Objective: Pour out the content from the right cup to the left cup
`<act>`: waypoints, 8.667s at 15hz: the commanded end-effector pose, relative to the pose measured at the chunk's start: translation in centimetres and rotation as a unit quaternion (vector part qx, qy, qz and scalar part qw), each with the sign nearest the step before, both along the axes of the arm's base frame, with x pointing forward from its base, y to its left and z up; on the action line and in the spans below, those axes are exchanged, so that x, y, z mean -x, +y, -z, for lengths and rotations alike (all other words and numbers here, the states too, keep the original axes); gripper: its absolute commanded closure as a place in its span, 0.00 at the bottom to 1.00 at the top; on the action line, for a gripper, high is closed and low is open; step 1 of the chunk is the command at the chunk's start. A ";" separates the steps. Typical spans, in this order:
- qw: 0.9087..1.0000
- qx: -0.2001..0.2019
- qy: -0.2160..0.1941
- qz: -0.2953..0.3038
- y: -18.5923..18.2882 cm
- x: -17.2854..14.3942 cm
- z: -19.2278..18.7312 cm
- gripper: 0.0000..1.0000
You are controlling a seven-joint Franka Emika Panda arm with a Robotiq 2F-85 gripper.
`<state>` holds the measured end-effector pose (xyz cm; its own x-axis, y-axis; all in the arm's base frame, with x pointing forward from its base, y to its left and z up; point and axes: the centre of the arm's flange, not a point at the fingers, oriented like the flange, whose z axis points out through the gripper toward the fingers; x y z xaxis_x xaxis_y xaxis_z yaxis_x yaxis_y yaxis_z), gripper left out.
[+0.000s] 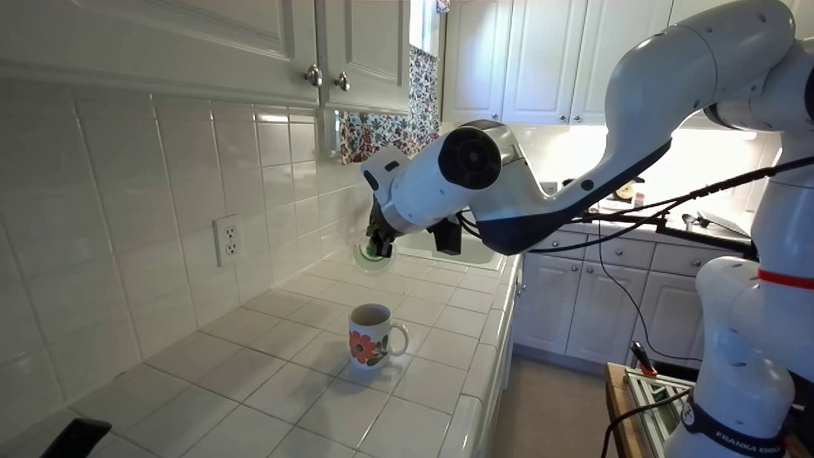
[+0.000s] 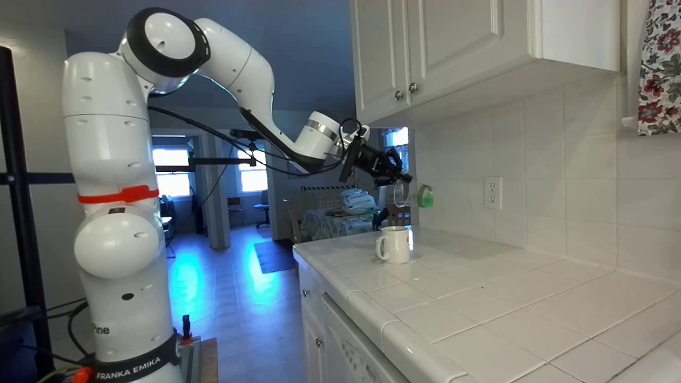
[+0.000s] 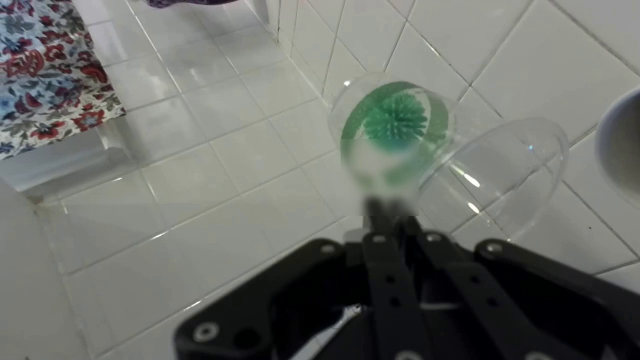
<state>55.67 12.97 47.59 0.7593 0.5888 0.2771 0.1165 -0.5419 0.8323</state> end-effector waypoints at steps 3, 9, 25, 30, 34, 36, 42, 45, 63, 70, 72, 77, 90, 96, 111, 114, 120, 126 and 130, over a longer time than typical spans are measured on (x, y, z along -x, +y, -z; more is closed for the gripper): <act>0.999 0.035 -0.001 0.007 -0.6 0.4 0.6 0.98; 0.998 0.054 0.007 0.008 -0.4 0.4 1.2 0.98; 0.994 0.103 0.026 -0.016 1.6 -0.6 3.2 0.98; 0.992 0.119 0.028 -0.023 2.2 -0.7 3.5 0.98; 0.988 0.149 0.022 -0.023 2.3 -0.8 3.6 0.98; 0.987 0.159 0.020 -0.023 2.4 -0.9 3.7 0.98; 0.985 0.169 0.020 -0.023 2.6 -1.1 4.0 0.98; 0.985 0.169 0.019 -0.023 2.7 -1.2 3.9 0.98; 0.987 -0.123 -0.072 0.069 -5.2 3.5 -5.1 0.98; 0.983 -0.150 -0.069 0.082 -6.8 3.2 -4.6 0.94; 0.983 -0.149 -0.068 0.079 -6.4 3.2 -4.6 0.98; 0.945 -0.312 -0.078 0.052 -8.9 4.6 -5.3 0.98; 0.852 -0.469 -0.099 0.212 -16.8 8.0 -4.7 0.94; 0.815 -0.504 -0.103 0.265 -19.5 7.3 -3.3 0.98; 0.730 -0.593 -0.042 0.337 -24.6 8.4 1.5 0.98; 0.741 -0.584 -0.039 0.329 -25.6 8.6 2.3 0.98; 0.755 -0.573 -0.029 0.317 -27.5 9.6 4.3 0.98; 0.741 -0.596 -0.044 0.307 -30.2 9.8 6.5 0.98; 0.741 -0.588 -0.045 0.321 -29.8 9.7 5.7 0.94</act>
